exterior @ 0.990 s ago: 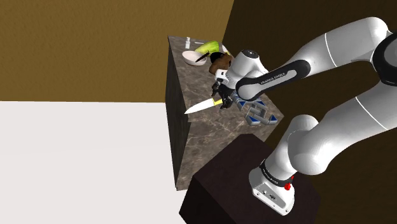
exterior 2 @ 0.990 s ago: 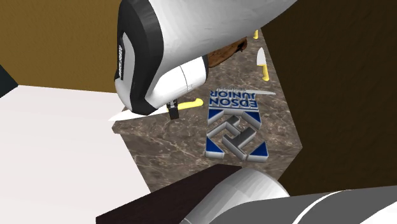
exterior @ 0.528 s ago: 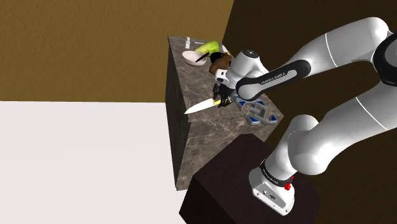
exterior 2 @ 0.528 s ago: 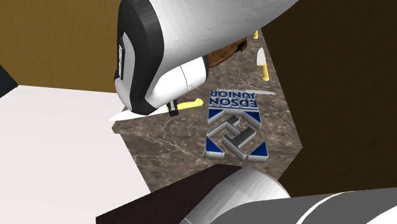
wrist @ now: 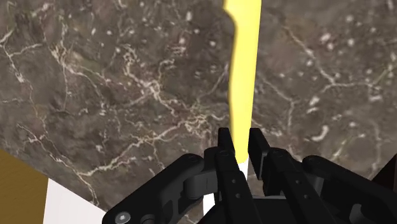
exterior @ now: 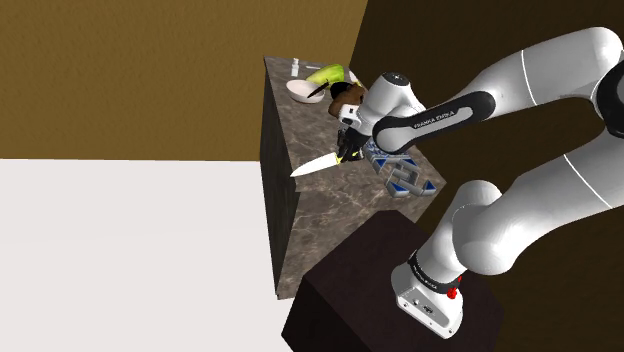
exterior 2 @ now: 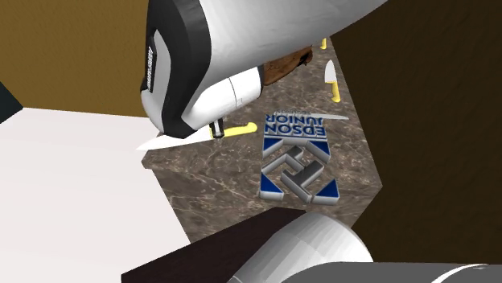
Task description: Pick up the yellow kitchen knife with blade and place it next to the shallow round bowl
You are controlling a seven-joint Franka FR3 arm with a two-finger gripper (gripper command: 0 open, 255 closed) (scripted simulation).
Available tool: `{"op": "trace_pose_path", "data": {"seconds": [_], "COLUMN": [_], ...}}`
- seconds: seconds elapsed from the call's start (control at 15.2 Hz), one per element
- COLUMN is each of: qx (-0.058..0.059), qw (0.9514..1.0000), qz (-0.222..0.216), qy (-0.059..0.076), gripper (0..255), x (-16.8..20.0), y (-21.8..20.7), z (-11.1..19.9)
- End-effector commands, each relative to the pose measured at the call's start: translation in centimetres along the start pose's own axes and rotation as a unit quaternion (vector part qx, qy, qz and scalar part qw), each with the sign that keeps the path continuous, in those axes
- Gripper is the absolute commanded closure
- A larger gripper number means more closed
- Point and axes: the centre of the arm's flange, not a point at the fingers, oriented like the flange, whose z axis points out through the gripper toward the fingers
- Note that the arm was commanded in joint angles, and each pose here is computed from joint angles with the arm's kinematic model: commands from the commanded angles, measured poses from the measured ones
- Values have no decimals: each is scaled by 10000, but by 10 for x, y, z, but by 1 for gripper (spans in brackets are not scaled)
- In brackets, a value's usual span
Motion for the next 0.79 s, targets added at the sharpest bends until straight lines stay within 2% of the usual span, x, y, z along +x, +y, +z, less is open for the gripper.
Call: {"op": "trace_pose_path", "data": {"seconds": [0.0, 0.73], "qx": [2, 2], "qw": [10000, 10000], "qz": [0, 0], "qy": [-1, -1], "gripper": [255, 255], "x": [0, -2], "y": [3, 18], "z": [-10, -66]}}
